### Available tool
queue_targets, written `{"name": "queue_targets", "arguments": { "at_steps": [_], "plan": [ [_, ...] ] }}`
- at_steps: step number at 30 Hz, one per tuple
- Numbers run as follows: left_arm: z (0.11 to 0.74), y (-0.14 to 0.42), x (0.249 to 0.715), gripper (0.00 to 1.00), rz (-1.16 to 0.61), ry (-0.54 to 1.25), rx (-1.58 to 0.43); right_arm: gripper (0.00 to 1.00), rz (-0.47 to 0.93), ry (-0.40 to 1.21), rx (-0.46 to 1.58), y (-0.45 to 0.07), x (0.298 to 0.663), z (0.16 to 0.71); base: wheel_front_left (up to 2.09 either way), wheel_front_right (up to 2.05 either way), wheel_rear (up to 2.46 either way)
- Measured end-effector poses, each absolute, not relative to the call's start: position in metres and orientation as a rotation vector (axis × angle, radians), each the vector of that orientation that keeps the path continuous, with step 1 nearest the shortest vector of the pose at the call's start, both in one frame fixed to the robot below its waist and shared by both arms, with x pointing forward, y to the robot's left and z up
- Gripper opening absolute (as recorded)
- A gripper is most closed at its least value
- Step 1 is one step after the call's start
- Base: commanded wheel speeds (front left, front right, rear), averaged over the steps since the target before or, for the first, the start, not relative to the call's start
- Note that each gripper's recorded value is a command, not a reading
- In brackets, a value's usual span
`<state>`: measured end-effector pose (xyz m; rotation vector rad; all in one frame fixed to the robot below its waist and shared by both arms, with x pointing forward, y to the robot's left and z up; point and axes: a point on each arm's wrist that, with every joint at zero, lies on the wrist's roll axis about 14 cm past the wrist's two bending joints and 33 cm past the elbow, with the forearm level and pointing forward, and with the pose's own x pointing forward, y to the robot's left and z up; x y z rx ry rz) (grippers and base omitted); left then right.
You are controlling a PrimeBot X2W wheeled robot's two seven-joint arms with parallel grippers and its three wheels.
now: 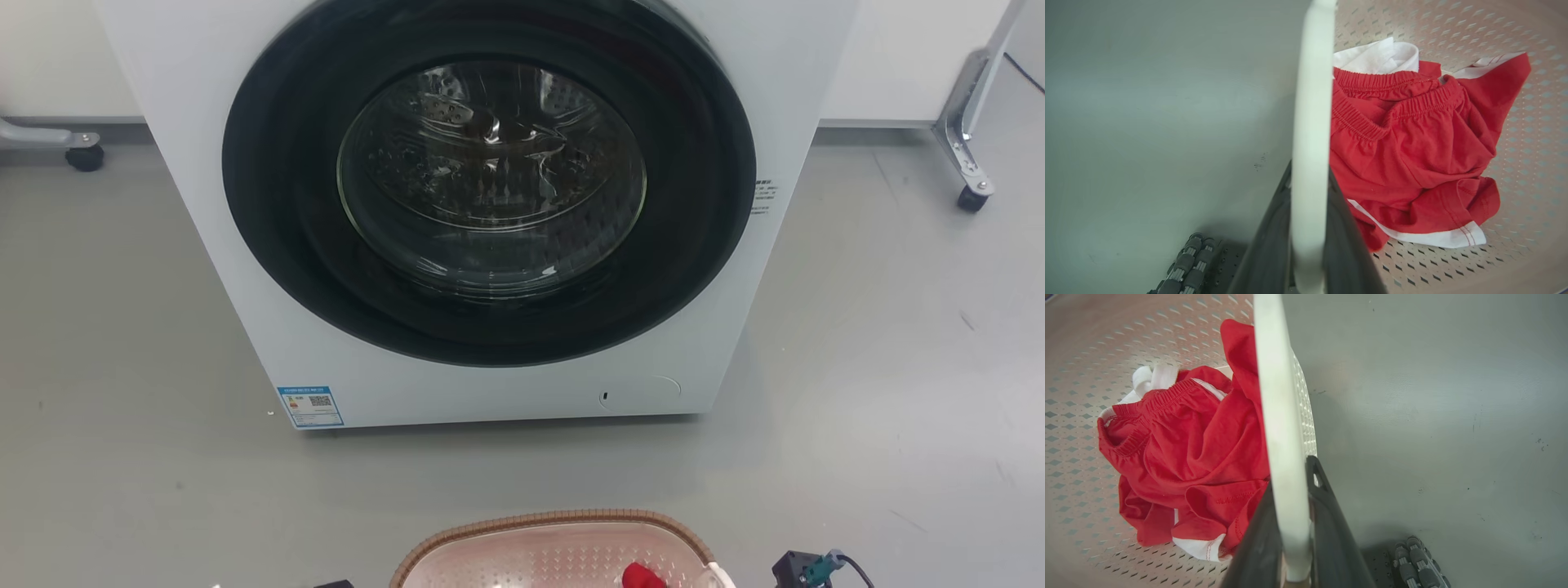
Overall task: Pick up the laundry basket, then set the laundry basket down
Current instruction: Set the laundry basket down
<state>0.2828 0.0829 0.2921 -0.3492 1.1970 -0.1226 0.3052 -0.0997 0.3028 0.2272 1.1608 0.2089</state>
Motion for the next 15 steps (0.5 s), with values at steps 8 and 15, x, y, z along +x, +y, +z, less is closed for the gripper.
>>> {"name": "queue_targets", "arguments": {
  "at_steps": [8, 15],
  "plan": [
    [0.291, 0.078, 0.307, 0.00, -0.133, 1.179, -0.341, 0.00, 0.191, 1.142, 0.230, -0.105, 0.327, 0.300, 0.00, 0.00, 0.00],
    [0.289, 0.075, 0.330, 0.00, -0.139, 1.163, -0.339, 0.00, 0.184, 1.124, 0.223, -0.108, 0.349, 0.296, 0.00, 0.00, 0.00]
  ]
}}
